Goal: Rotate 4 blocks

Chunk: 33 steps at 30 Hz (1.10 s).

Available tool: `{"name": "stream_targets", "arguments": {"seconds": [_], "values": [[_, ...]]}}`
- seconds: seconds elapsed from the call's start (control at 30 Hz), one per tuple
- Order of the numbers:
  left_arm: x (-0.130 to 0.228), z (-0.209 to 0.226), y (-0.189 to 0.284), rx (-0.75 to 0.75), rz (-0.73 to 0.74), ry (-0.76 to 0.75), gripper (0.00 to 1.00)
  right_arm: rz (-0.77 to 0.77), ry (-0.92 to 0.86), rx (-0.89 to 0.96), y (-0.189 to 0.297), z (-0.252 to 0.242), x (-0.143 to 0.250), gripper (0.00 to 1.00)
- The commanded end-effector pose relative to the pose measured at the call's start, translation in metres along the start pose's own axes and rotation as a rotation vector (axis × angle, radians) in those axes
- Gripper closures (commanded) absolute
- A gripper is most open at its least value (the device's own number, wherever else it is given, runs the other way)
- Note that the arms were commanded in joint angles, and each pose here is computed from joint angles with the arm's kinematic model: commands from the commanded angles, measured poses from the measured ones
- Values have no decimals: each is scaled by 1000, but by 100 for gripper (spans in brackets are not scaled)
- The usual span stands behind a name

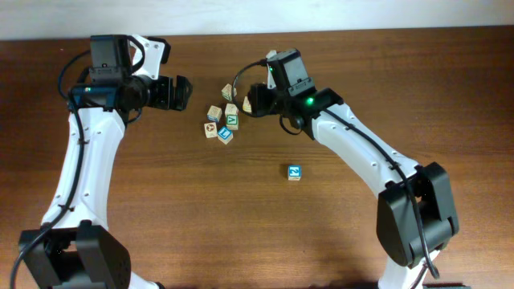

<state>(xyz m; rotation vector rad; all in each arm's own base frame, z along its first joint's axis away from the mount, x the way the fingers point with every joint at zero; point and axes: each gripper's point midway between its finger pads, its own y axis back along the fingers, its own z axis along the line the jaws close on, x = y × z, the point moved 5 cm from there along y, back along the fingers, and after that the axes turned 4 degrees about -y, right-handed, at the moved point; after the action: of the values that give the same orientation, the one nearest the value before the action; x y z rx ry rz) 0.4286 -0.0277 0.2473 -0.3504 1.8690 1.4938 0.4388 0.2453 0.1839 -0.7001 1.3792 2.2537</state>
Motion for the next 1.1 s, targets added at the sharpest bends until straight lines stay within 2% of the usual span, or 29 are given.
{"name": "stream_targets", "arguments": {"seconds": [0.0,0.07,0.3,0.33,0.53,0.6,0.63,0.73,0.8,0.87,0.93,0.97,1.07], "values": [[-7,0,2,4,-18,-6,1,-32,24,36,-4,5,-19,44],[-7,0,2,4,-18,-5,1,-58,93,65,-10,6,-43,44],[-7,0,2,4,-18,-5,1,2,43,155,-99,-24,-2,43],[-7,0,2,4,-18,-6,1,10,48,151,-108,-24,4,39],[-7,0,2,4,-18,-6,1,55,52,160,-139,-27,33,36],[-7,0,2,3,-18,-5,1,70,52,177,-142,-31,38,41],[-7,0,2,4,-18,-6,1,66,55,211,-141,-36,38,48],[-7,0,2,4,-18,-5,1,78,57,249,-139,-42,41,60],[-7,0,2,4,-18,-6,1,76,62,254,-139,-42,40,64],[-7,0,2,4,-18,-6,1,71,62,250,-130,-38,34,64],[-7,0,2,4,-18,-5,1,62,63,243,-110,-28,21,64],[-7,0,2,4,-18,-5,1,50,64,220,-81,-15,6,68],[-7,0,2,3,-18,-5,1,79,60,163,-13,9,-10,68]]}}
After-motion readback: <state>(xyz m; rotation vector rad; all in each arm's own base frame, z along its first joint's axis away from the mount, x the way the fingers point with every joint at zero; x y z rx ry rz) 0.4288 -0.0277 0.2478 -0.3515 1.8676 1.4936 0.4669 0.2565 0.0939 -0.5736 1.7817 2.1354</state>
